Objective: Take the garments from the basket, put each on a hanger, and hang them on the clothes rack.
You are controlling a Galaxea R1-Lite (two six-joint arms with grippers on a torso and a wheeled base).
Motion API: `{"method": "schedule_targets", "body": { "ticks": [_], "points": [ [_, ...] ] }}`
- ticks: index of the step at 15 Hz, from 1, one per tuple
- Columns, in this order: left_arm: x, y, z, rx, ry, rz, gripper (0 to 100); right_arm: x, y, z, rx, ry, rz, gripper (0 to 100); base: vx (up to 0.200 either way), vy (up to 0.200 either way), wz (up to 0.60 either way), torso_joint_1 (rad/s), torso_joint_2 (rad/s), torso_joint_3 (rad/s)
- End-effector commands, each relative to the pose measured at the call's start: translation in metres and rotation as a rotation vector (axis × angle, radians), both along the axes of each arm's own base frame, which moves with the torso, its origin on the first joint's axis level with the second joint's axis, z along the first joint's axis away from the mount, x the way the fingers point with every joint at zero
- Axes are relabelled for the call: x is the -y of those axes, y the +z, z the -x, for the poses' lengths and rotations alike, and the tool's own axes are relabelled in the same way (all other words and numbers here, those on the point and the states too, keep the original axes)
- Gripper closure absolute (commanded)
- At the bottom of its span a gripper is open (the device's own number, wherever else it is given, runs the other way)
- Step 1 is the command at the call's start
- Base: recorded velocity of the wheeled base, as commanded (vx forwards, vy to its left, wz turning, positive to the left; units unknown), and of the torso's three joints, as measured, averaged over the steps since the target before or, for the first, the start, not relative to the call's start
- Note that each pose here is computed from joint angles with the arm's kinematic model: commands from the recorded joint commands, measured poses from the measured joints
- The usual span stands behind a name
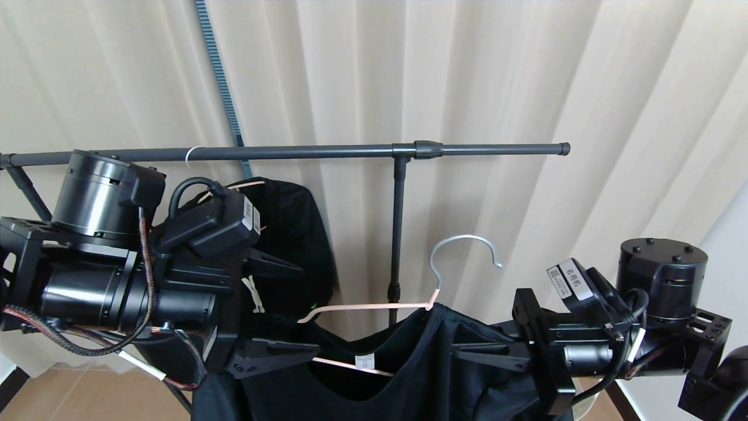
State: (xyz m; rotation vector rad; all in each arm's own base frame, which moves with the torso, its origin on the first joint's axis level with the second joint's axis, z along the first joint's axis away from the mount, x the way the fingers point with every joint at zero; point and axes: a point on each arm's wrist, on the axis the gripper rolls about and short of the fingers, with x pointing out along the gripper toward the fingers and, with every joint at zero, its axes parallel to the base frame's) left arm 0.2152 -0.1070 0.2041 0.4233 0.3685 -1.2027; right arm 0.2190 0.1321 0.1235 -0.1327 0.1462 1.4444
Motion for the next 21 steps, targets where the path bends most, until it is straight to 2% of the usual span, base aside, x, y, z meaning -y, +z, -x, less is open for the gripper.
{"method": "schedule_targets", "body": {
  "ticks": [1,6,7,16,17,21],
  "points": [
    [0.008,-0.006,-0.003,-0.02,-0.024,-0.009,0,-0.002,0.002,0.002,0.009,0.011,-0.004,100,0.0,0.0,0.0,0.0,0.0,0.0],
    [0.011,-0.009,0.001,-0.03,-0.043,-0.012,0,-0.001,0.006,0.004,0.023,0.01,-0.01,100,0.0,0.0,0.0,0.0,0.0,0.0],
    [0.012,-0.009,0.002,-0.032,-0.045,-0.012,100,-0.001,0.006,0.004,0.023,0.01,-0.01,100,0.0,0.0,0.0,0.0,0.0,0.0],
    [0.01,-0.01,0.008,-0.033,-0.047,-0.014,100,-0.002,0.007,0.002,0.033,-0.036,-0.002,100,0.0,0.0,0.0,0.0,0.0,0.0],
    [0.009,-0.009,0.009,-0.032,-0.044,-0.013,100,-0.002,0.007,0.002,0.034,-0.04,0.0,0,0.0,0.0,0.0,0.0,0.0,0.0],
    [0.002,-0.006,0.016,-0.03,-0.022,-0.002,100,0.001,0.012,0.002,0.056,-0.077,-0.001,0,0.0,0.0,0.0,0.0,0.0,0.0]
  ]
}}
